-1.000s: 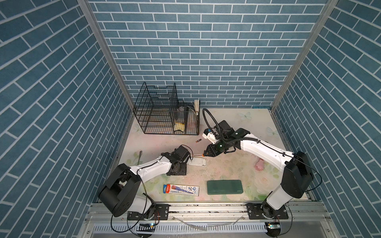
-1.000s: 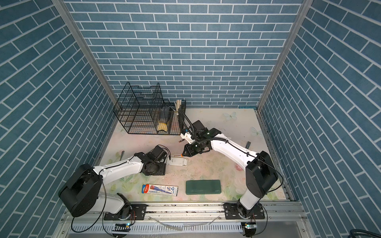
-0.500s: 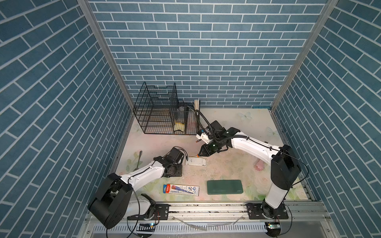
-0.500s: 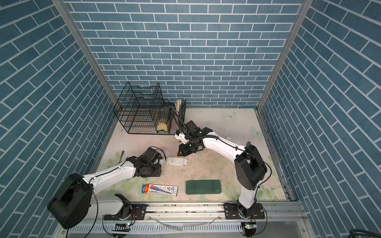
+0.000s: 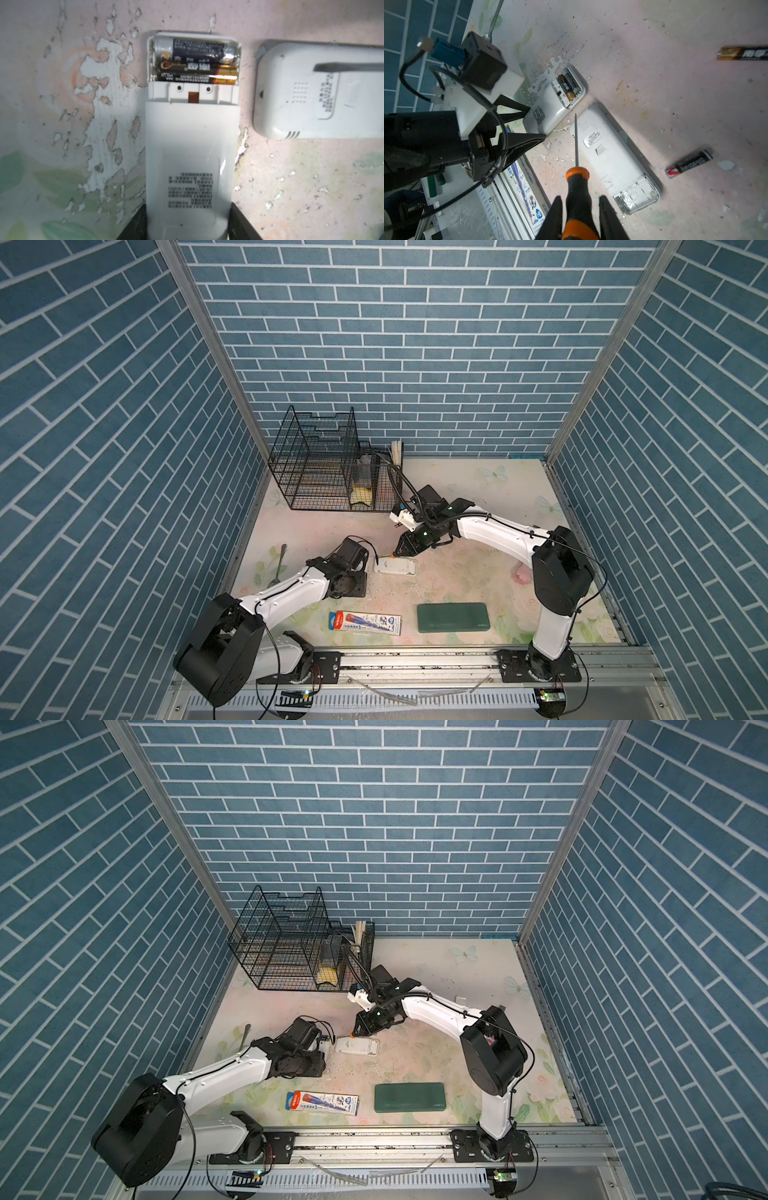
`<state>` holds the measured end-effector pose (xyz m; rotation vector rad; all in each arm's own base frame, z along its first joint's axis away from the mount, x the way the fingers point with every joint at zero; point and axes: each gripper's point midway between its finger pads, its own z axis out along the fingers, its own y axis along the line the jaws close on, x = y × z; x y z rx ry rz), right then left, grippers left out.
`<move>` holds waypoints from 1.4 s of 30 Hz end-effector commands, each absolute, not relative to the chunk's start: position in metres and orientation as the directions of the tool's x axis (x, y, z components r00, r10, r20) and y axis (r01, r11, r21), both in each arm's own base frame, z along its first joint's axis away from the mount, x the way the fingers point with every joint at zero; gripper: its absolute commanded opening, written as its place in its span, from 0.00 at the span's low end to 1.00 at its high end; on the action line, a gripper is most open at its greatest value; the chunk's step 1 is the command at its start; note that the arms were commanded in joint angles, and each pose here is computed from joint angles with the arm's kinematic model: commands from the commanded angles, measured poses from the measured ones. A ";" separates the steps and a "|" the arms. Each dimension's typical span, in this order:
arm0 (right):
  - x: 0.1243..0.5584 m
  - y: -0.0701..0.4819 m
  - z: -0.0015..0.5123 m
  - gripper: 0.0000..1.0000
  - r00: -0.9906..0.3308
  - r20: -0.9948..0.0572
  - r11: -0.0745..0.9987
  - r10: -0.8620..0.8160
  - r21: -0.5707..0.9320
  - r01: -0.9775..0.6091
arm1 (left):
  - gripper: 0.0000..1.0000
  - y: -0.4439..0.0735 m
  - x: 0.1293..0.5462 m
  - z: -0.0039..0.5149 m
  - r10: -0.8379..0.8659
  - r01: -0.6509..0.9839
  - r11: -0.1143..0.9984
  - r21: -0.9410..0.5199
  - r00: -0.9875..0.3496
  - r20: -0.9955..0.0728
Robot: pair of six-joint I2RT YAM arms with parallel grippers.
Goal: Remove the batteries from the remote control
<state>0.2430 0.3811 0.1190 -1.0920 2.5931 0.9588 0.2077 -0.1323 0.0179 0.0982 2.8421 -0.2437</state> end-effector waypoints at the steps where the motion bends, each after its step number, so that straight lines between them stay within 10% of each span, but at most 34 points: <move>1: 0.246 0.398 0.132 0.00 -0.654 -0.453 0.436 -0.606 0.497 -0.750 | 0.51 -0.129 0.183 -0.001 0.070 0.103 0.981 -0.167 -0.979 -0.191; 42: 0.245 0.407 0.109 0.00 -0.650 -0.386 0.436 -0.654 0.510 -0.742 | 0.47 -0.129 0.184 -0.002 0.067 0.099 0.981 -0.169 -0.980 -0.188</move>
